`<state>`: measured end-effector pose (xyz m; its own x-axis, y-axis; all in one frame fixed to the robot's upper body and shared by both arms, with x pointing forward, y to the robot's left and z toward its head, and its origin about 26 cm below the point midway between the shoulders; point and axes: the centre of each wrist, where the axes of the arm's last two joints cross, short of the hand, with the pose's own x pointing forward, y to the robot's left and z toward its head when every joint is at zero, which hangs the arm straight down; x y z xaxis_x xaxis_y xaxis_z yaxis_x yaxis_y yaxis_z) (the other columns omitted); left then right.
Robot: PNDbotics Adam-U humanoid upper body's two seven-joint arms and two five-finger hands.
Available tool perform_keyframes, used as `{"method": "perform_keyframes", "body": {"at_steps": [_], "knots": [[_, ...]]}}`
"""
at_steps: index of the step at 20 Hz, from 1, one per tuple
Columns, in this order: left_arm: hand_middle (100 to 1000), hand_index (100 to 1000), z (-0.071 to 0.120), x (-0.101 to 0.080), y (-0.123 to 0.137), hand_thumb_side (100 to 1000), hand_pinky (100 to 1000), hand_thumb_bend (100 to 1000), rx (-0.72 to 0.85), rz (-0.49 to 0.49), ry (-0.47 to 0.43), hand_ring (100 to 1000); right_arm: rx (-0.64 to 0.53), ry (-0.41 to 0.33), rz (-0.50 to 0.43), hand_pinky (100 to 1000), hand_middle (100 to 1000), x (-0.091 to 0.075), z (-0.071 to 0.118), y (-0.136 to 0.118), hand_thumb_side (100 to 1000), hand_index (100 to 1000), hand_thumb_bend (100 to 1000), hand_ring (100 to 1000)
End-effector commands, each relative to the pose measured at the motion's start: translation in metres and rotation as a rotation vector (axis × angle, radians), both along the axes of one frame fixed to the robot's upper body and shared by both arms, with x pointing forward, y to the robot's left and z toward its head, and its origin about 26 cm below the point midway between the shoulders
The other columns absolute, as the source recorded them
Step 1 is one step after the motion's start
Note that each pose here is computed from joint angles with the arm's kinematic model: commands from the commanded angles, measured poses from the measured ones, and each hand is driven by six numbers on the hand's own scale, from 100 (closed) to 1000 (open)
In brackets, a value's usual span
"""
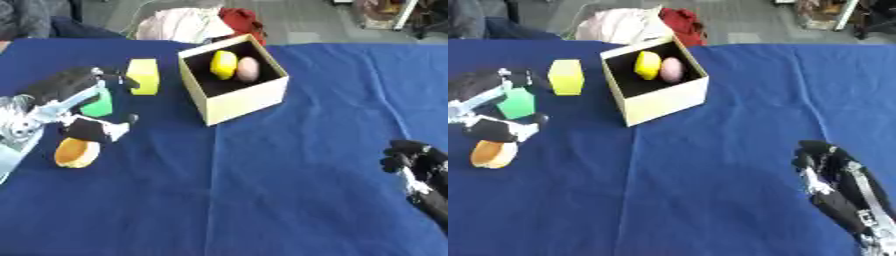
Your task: Pick up objects on the table and place them in the box.
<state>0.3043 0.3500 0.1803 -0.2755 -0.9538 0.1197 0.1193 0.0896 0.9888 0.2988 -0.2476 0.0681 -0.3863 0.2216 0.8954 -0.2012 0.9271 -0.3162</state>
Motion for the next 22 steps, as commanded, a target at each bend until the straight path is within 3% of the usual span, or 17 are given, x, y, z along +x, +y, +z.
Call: {"method": "perform_keyframes", "body": {"at_steps": [1,8,22], "knots": [[780,878,0.000,0.000,0.016,385,818,199,0.011,0.082,-0.018,755,-0.025,-0.037,-0.008,654,644,0.001,0.011,-0.006,400,763,100,657],[791,883,-0.021,0.000,0.035,388,823,235,0.030,0.197,0.006,765,-0.027,-0.038,-0.009,654,644,0.001,0.011,-0.006,394,763,100,657],[788,882,-0.041,-0.001,0.049,381,818,268,0.046,0.265,0.071,759,-0.028,-0.042,-0.010,655,643,0.002,0.012,-0.006,397,764,100,657]]}}
